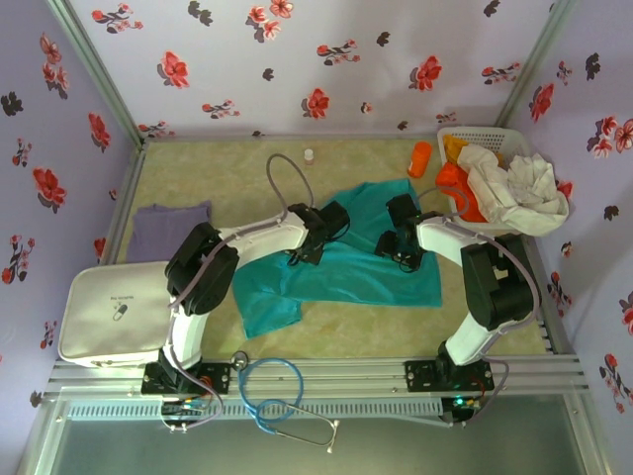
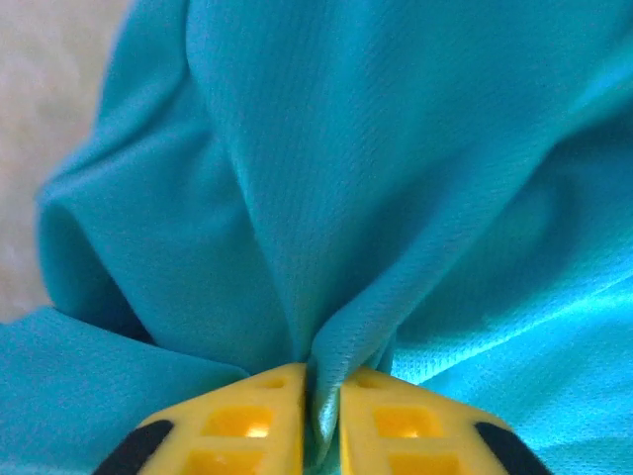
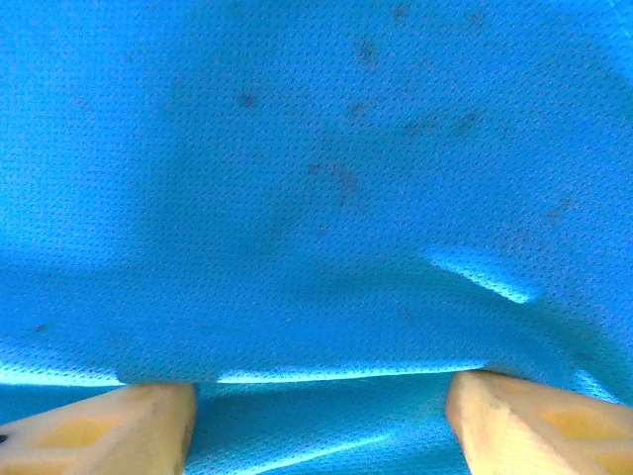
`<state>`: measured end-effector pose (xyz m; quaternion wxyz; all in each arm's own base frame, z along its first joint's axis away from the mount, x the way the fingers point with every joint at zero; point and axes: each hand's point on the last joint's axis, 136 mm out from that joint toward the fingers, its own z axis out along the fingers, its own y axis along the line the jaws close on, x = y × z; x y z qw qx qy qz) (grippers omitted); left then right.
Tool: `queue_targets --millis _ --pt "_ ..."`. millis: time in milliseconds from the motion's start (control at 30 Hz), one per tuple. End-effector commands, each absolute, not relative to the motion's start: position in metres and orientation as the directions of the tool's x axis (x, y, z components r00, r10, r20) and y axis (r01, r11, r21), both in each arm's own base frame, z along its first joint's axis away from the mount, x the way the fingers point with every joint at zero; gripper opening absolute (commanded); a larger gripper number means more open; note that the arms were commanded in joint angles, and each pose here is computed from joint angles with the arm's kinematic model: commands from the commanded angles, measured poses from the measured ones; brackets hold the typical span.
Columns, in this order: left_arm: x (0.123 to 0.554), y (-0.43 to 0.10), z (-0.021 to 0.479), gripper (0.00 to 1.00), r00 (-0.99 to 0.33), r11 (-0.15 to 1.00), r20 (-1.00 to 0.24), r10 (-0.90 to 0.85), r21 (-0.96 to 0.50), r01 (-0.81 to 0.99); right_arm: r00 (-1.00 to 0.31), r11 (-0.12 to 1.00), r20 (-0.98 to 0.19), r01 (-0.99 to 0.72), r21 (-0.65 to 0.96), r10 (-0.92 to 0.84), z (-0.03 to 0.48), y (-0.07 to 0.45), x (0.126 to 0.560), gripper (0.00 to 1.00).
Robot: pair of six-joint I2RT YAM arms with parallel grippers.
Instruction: Fold and stack the t-shirts
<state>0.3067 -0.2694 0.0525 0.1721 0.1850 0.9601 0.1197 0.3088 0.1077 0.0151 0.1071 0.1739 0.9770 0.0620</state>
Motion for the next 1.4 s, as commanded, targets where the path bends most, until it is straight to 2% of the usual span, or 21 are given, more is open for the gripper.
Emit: queue_targets --millis 0,100,300,467,733,867,1067,1367 --pt "0.314 -0.278 0.080 0.32 -0.876 0.942 -0.353 0.329 0.192 0.276 -0.925 0.928 -0.084 0.364 0.080 0.370 -0.019 0.097 0.286 0.70" --pt "0.312 -0.282 0.086 0.51 -0.894 0.941 -0.294 0.338 0.106 0.321 -0.927 0.929 -0.082 0.360 0.090 0.367 -0.018 0.099 0.288 0.71" --pt "0.344 -0.251 0.127 0.56 -0.903 0.958 -0.344 0.259 -0.025 0.285 -0.925 0.928 -0.094 0.361 0.095 0.369 -0.014 0.097 0.287 0.71" --pt "0.382 -0.221 0.149 0.52 -0.887 0.968 -0.411 0.208 -0.044 0.248 -0.925 0.927 -0.088 0.362 0.097 0.371 -0.014 0.096 0.285 0.70" --pt "0.423 -0.222 0.111 0.43 -0.914 0.960 -0.372 0.160 -0.158 0.232 -0.925 0.927 -0.096 0.357 0.113 0.368 -0.012 0.098 0.287 0.70" --pt "0.426 -0.233 0.086 0.40 -0.934 0.951 -0.325 0.152 -0.210 0.228 -0.927 0.928 -0.083 0.354 0.117 0.365 -0.013 0.100 0.286 0.70" --pt "0.422 -0.241 0.054 0.41 -0.955 0.946 -0.274 0.116 -0.262 0.190 -0.928 0.928 -0.079 0.353 0.119 0.364 -0.014 0.100 0.285 0.70" --pt "0.418 -0.235 0.026 0.35 -0.965 0.955 -0.242 0.101 -0.249 0.163 -0.928 0.928 -0.079 0.352 0.125 0.363 -0.016 0.101 0.286 0.70"
